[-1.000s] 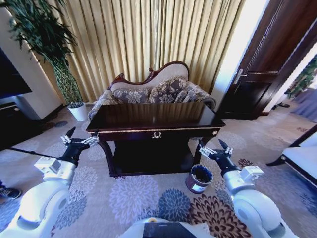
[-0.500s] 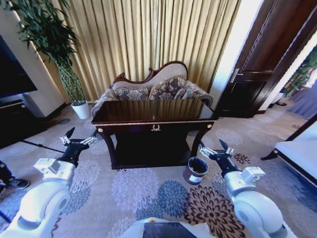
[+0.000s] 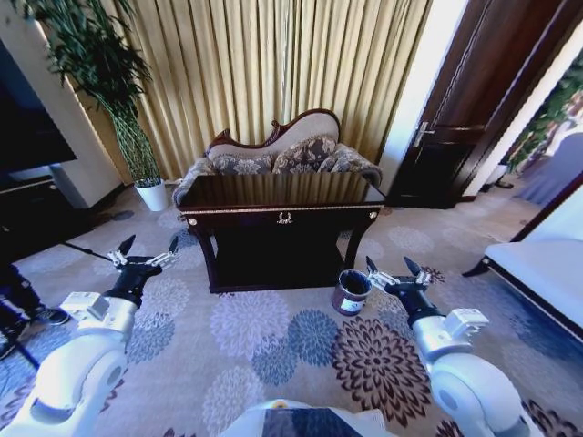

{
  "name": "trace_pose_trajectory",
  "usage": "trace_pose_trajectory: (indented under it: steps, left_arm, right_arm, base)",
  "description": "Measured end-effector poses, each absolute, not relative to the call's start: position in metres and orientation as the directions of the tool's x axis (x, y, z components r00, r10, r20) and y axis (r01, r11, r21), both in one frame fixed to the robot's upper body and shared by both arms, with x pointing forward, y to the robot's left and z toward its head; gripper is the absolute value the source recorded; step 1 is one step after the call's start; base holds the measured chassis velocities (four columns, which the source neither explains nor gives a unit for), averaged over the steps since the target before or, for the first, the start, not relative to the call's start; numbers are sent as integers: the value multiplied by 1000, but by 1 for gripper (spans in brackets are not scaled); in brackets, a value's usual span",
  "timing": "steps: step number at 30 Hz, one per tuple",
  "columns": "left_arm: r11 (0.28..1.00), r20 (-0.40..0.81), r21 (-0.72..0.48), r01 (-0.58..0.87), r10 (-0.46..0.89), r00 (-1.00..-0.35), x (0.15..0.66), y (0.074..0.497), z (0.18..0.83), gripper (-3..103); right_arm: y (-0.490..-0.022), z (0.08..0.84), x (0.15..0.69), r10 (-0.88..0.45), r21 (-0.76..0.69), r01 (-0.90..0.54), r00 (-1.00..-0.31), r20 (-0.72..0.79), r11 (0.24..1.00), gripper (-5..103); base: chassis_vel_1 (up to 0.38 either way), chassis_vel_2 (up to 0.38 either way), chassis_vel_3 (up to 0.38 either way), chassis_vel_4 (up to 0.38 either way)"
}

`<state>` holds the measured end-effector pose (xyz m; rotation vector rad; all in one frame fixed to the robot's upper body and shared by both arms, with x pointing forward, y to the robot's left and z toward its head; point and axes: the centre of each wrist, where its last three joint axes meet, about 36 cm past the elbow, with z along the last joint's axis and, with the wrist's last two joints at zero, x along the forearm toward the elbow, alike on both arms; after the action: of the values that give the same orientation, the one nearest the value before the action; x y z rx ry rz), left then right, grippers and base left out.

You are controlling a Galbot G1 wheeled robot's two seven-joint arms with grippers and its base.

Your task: Move to the front of the table and place the trash on the table into the trash bin.

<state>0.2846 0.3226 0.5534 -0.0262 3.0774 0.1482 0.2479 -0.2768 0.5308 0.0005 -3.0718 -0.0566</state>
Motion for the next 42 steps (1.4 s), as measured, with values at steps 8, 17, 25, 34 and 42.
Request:
trace_pose_trajectory:
  steps: [8, 17, 25, 34, 42]
  left_arm:
    - [995, -62, 96, -19, -13, -998, 285, 322, 553, 100]
    - [995, -57, 94, -21, -15, -998, 285, 321, 551, 100]
    - [995, -61, 93, -24, -19, -998, 285, 322, 550, 100]
    - [999, -90, 41, -4, 0, -996, 287, 317, 543, 100]
    - [999, -85, 33, -26, -23, -996, 286, 318, 542, 100]
  right_arm:
    - [-277, 531, 248, -2, 38, 0, -998, 66, 999, 100]
    - [-278, 528, 250, 1, 28, 3, -997, 71, 1000, 100]
    - [-280, 523, 253, 5, 32, 7, -998, 66, 999, 100]
    - [-281, 521, 254, -22, 78, -18, -998, 54, 997, 100]
    - [-280, 525, 254, -28, 114, -23, -999, 41, 993, 100]
  base:
    - [243, -255, -250, 258]
    - [228, -229, -221, 236]
    - [116, -112, -128, 117]
    - [-19, 8, 17, -10]
    - [0, 0, 0, 0]
